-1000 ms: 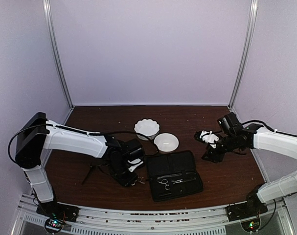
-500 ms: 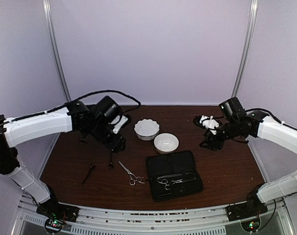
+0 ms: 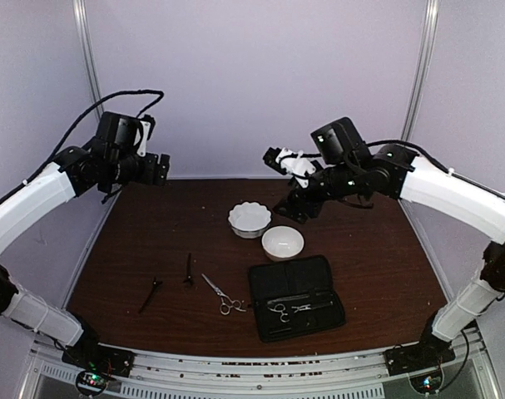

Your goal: Sort the hair-cutting tools

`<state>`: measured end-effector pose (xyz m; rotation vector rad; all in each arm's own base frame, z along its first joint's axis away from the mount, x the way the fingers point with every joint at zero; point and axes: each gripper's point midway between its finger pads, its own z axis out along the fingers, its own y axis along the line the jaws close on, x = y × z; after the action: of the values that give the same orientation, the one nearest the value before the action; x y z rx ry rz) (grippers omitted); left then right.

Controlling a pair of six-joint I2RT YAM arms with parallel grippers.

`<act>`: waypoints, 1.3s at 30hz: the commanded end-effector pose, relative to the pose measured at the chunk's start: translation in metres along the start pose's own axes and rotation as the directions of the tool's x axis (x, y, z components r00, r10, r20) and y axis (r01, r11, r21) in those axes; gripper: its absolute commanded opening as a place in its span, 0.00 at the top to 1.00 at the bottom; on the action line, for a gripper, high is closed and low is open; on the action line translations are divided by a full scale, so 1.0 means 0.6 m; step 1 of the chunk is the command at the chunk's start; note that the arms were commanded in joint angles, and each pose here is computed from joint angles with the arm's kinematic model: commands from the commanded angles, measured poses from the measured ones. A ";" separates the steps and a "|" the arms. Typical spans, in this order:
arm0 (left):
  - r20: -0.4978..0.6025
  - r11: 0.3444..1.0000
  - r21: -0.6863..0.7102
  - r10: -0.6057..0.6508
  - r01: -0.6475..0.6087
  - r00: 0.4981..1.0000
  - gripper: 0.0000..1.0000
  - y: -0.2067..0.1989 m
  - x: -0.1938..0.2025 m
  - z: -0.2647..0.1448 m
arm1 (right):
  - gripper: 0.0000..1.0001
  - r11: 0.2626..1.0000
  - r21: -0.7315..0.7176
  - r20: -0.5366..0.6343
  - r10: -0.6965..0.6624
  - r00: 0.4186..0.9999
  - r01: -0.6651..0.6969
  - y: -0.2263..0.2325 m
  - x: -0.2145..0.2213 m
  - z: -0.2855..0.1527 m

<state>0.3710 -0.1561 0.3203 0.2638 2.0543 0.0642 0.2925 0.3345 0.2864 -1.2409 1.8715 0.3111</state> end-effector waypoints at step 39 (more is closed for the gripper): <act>0.257 0.860 -0.444 -0.147 0.252 0.955 0.02 0.218 0.053 -0.056 | 0.44 0.994 -0.082 -0.412 0.035 0.911 -0.075 0.300 0.103 0.363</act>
<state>0.3417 -0.0143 0.3232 -0.3006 1.7721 0.3775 0.2328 0.5147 0.0787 -1.4690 2.2326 0.2220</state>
